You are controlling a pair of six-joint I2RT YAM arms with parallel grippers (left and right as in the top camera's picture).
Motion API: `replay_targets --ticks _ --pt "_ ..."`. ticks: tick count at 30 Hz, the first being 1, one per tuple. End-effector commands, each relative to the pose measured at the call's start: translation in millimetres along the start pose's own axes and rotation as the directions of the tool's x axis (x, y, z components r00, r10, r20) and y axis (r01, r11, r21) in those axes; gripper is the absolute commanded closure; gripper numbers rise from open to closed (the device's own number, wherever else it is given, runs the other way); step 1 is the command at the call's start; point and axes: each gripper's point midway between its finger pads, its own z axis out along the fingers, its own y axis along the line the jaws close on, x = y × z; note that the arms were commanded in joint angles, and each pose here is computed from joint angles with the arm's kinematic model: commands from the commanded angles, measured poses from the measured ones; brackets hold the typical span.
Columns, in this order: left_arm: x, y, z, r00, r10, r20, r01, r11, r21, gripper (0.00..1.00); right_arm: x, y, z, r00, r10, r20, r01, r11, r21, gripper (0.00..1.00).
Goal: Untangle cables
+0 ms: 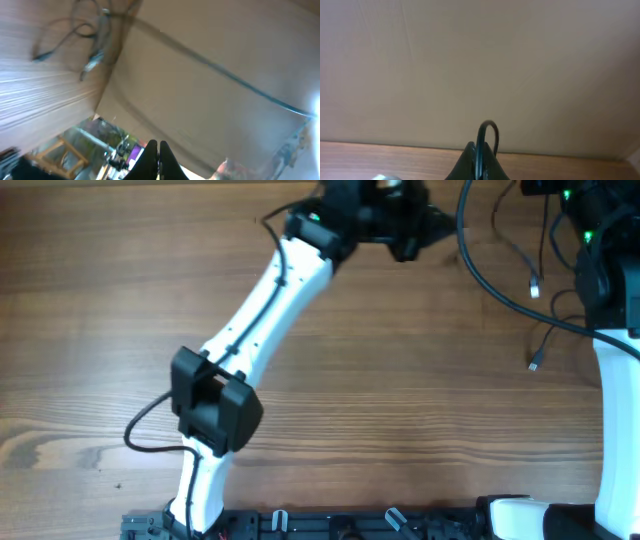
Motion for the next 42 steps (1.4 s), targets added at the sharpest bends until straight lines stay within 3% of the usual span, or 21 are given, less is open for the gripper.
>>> replay_targets --ticks 1,6,11,18,21,23,25,30,38,42 --pt "34 -34 25 0.994 -0.063 0.092 0.053 0.992 0.114 0.96 7 3 1 0.998 0.06 -0.029 -0.061 0.998 -0.02 0.96" --pt "42 -43 54 0.978 -0.174 0.111 0.147 0.965 0.216 0.96 1 4 -11 0.998 0.063 -0.019 -0.063 0.998 -0.024 0.96" --pt "14 10 99 0.951 -0.287 0.115 0.269 0.951 0.151 0.96 -10 4 -33 0.999 0.052 0.009 -0.052 0.998 -0.025 0.96" --pt "-27 70 146 0.935 -0.303 0.185 0.282 0.95 0.131 0.96 -20 18 -69 0.998 0.052 0.031 -0.048 0.993 -0.109 0.96" --pt "-54 89 148 0.938 -0.172 0.3 0.15 0.984 0.094 0.96 -27 22 -93 0.997 0.052 0.052 -0.045 0.99 -0.131 0.96" --pt "-88 109 130 0.917 0.014 0.399 0.004 0.999 -0.043 0.96 -31 22 -114 0.996 0.05 0.067 -0.041 0.991 -0.131 0.96" --pt "-110 118 111 0.899 0.082 0.431 -0.033 0.992 -0.12 0.96 -33 22 -124 0.996 0.051 0.075 -0.041 0.99 -0.132 0.96" --pt "-194 150 14 0.833 0.112 0.542 0.061 0.955 -0.291 0.96 -41 30 -148 0.993 0.051 0.109 -0.031 0.983 -0.179 0.96" --pt "-269 157 -111 0.752 0.206 0.626 0.066 0.922 -0.383 0.96 -31 30 -158 0.996 0.051 0.074 -0.037 0.983 -0.179 0.96" --pt "-294 188 -179 0.715 0.161 0.68 0.198 0.886 -0.418 0.96 -39 30 -178 0.992 0.051 0.117 -0.029 0.983 -0.18 0.96"
